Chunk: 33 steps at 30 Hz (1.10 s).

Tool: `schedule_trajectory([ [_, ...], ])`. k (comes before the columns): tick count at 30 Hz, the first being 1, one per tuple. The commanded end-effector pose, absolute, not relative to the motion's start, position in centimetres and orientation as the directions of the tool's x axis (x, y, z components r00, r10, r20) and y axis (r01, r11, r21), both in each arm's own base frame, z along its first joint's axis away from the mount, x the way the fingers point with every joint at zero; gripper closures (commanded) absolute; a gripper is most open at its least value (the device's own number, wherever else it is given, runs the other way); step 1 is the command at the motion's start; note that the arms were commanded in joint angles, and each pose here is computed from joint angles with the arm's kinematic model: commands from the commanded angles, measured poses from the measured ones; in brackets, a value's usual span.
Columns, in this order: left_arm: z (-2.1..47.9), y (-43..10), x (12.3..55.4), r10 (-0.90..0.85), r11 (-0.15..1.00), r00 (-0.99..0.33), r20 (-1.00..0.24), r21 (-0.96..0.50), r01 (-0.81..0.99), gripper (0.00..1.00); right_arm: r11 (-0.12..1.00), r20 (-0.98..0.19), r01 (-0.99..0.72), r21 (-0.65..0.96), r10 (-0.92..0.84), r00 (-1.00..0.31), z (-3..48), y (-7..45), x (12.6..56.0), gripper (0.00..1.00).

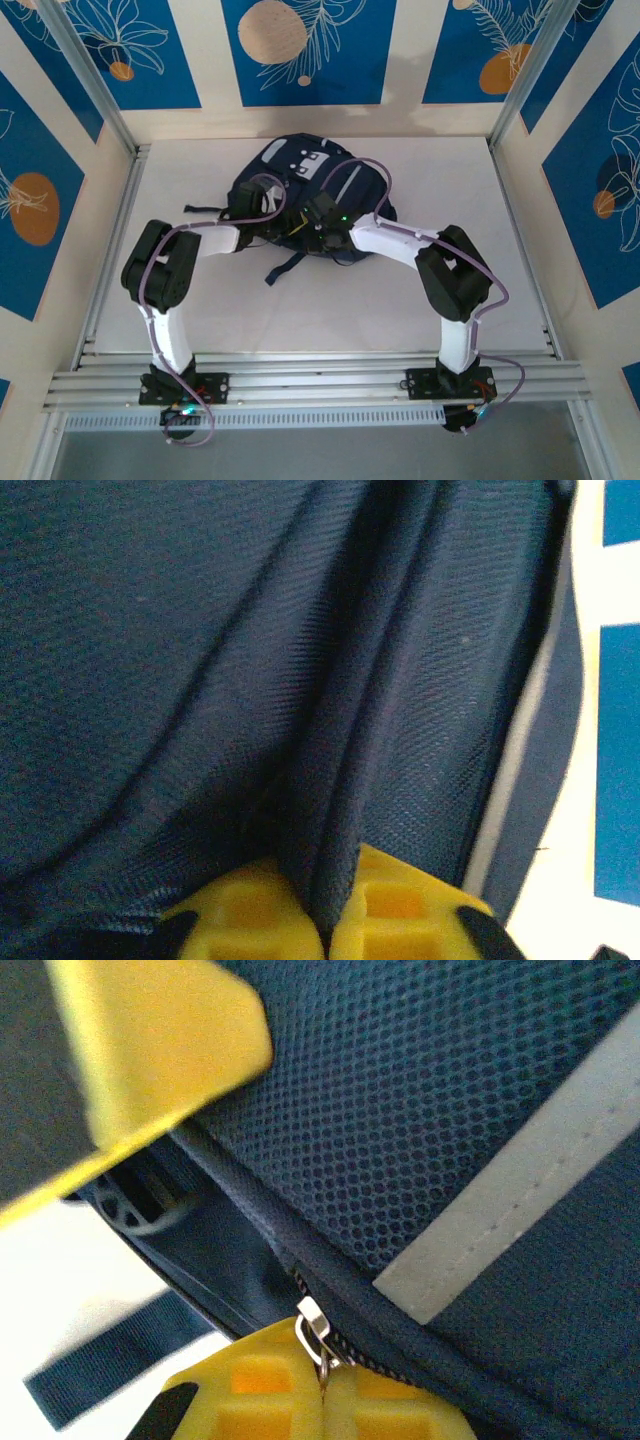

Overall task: Pack the student bag
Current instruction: Zip the student bag at the center of the table.

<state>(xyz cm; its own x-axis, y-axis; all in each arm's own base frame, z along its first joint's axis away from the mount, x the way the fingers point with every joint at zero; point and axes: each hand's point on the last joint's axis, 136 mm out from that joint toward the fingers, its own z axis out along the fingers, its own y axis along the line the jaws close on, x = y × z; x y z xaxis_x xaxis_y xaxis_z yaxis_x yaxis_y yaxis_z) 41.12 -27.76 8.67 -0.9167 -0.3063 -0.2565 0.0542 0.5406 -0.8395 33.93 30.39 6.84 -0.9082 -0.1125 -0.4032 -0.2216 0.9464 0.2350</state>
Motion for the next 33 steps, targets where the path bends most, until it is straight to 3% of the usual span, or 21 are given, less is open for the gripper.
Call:
schedule_trajectory([
  [1, 8.1, -27.5, 41.4, -0.294, 0.59, -0.899, -0.326, -0.801, 0.098, 1.0, 0.88, -0.295, -0.381, 0.284, -0.298, -0.908, 8.5, 29.9, 29.0, 1.0],
  [11, 7.1, -25.9, 39.6, -0.247, 0.659, -0.909, -0.336, -0.746, 0.097, 1.0, 0.94, -0.226, -0.309, 0.147, -0.272, -0.935, 9.9, 18.9, 30.7, 1.0],
  [16, 6.6, -25.7, 39.1, -0.242, 0.664, -0.914, -0.326, -0.743, 0.089, 1.0, 0.951, -0.267, -0.29, 0.111, -0.253, -0.93, 10.9, 16.5, 33.0, 1.0],
  [23, 6.0, -24.7, 38.3, -0.167, 0.717, -0.928, -0.332, -0.687, 0.117, 1.0, 0.967, -0.332, -0.239, -0.091, -0.256, -0.908, 11.4, 11.4, 38.3, 1.0],
  [33, 7.9, -20.5, 45.0, -0.232, 0.768, -0.88, -0.415, -0.633, 0.097, 1.0, 0.749, -0.235, -0.659, 0.068, -0.63, -0.74, 7.7, 23.3, 29.3, 1.0],
])
